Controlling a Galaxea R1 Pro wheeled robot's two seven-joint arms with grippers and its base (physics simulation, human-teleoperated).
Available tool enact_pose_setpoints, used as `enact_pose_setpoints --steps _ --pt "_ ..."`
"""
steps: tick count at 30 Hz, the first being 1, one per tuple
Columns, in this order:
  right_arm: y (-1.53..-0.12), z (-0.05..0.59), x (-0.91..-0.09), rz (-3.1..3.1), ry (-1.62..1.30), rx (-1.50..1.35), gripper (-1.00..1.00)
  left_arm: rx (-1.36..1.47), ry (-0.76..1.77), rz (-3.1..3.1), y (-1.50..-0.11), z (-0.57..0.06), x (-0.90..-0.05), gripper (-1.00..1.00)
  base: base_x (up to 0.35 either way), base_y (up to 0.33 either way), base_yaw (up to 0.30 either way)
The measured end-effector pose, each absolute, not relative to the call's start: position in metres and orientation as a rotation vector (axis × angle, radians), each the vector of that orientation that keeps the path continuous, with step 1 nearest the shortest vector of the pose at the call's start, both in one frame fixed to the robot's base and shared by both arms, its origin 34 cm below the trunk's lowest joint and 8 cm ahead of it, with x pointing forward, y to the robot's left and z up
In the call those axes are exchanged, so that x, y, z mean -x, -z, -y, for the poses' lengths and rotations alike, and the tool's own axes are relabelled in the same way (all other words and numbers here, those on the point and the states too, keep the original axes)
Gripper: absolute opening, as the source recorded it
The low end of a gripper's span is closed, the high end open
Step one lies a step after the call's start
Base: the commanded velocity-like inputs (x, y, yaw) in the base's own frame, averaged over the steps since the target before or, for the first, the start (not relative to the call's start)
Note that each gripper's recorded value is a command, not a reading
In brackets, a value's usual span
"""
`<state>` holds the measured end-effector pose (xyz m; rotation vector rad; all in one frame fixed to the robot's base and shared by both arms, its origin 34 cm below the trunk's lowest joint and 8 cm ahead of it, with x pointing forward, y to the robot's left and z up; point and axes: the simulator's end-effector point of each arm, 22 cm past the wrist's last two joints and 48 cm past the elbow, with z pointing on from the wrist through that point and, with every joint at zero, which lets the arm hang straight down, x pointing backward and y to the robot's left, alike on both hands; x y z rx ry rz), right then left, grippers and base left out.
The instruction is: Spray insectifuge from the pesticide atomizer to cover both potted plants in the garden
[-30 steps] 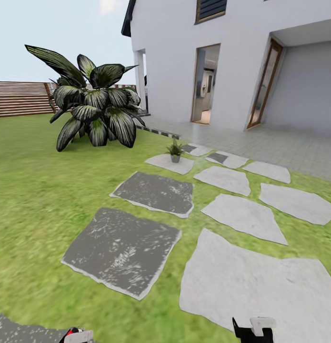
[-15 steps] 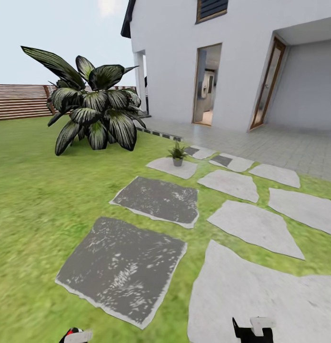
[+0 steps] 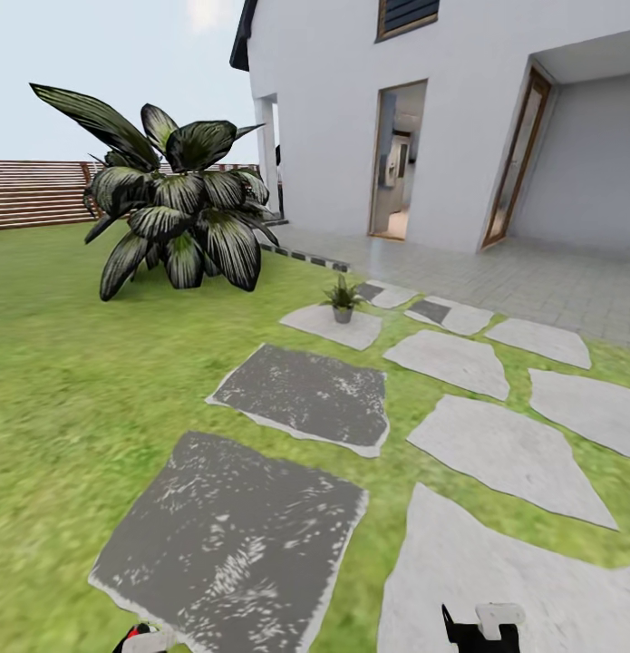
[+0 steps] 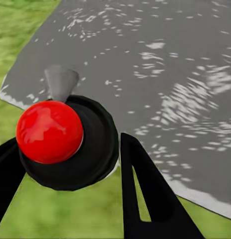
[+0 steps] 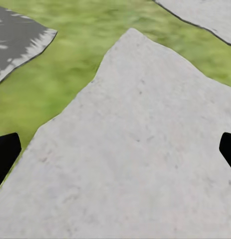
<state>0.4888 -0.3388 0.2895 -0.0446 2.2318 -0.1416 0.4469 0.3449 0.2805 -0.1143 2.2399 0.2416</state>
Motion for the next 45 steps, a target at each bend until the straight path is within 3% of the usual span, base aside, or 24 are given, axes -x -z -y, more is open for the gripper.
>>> enact_pose_setpoints --steps 45 --pt "-0.2896 0.3390 -0.4889 -2.232 0.143 0.043 1.00 0.113 -0.241 -2.240 -0.2805 -0.3448 -0.4468 -1.00 0.339 0.085 0.000"
